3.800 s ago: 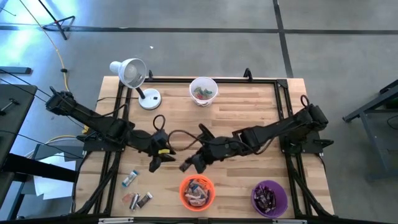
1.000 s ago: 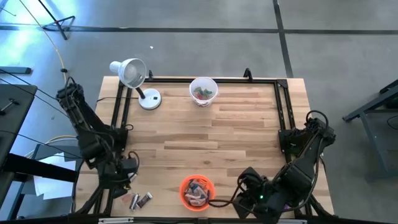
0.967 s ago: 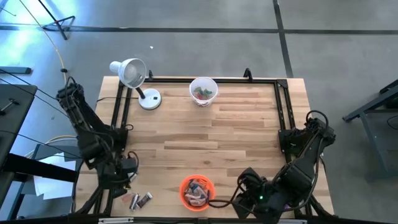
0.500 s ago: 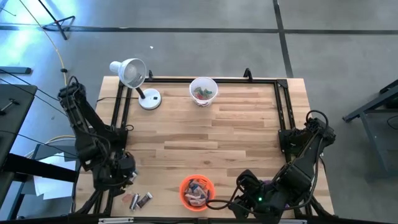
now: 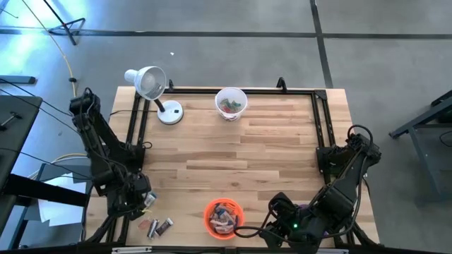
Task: Organize candy in baskets
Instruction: Put the white chocolate bar into the orange bucket
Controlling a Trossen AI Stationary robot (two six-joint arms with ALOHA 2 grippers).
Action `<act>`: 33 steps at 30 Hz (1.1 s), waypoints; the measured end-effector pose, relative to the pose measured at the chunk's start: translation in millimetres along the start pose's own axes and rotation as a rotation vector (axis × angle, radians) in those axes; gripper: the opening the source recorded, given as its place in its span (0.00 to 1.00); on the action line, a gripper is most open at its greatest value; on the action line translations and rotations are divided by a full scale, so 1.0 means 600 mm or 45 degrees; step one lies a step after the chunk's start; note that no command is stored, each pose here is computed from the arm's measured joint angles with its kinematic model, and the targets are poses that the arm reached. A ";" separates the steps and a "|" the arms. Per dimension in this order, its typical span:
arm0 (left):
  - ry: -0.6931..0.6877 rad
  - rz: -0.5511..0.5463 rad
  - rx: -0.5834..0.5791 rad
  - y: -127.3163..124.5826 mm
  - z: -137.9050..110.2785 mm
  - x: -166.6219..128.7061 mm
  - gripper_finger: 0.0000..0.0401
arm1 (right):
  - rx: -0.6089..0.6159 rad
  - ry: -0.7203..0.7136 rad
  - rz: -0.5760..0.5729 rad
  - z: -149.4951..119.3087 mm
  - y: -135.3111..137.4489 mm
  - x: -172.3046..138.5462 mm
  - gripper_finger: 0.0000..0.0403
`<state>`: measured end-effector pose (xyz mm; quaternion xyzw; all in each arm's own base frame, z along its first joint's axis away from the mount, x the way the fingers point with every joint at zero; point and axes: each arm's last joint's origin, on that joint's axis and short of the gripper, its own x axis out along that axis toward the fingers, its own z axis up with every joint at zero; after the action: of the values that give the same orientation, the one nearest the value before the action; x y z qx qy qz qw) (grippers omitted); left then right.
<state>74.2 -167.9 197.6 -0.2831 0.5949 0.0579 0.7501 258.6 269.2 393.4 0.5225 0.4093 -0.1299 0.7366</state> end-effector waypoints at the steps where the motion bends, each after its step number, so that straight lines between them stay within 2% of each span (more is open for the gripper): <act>1: -0.001 -0.004 -0.023 0.001 -0.001 0.002 0.33 | 0.000 0.000 0.000 0.000 0.000 0.000 0.47; 17: 0.013 -0.023 -0.143 0.034 -0.007 0.049 0.38 | 0.001 0.000 0.002 0.000 0.000 0.000 0.47; 25: 0.000 0.034 -0.251 0.056 -0.007 0.064 0.43 | 0.002 0.000 0.002 0.000 0.000 0.000 0.47; 33: 0.001 0.023 -0.238 0.070 -0.009 0.080 0.50 | 0.002 0.000 0.002 0.000 0.000 0.000 0.47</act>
<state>65.4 -147.4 137.6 -0.3466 0.5897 0.1198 0.7195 258.8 269.2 393.5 0.5233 0.4088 -0.1295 0.7364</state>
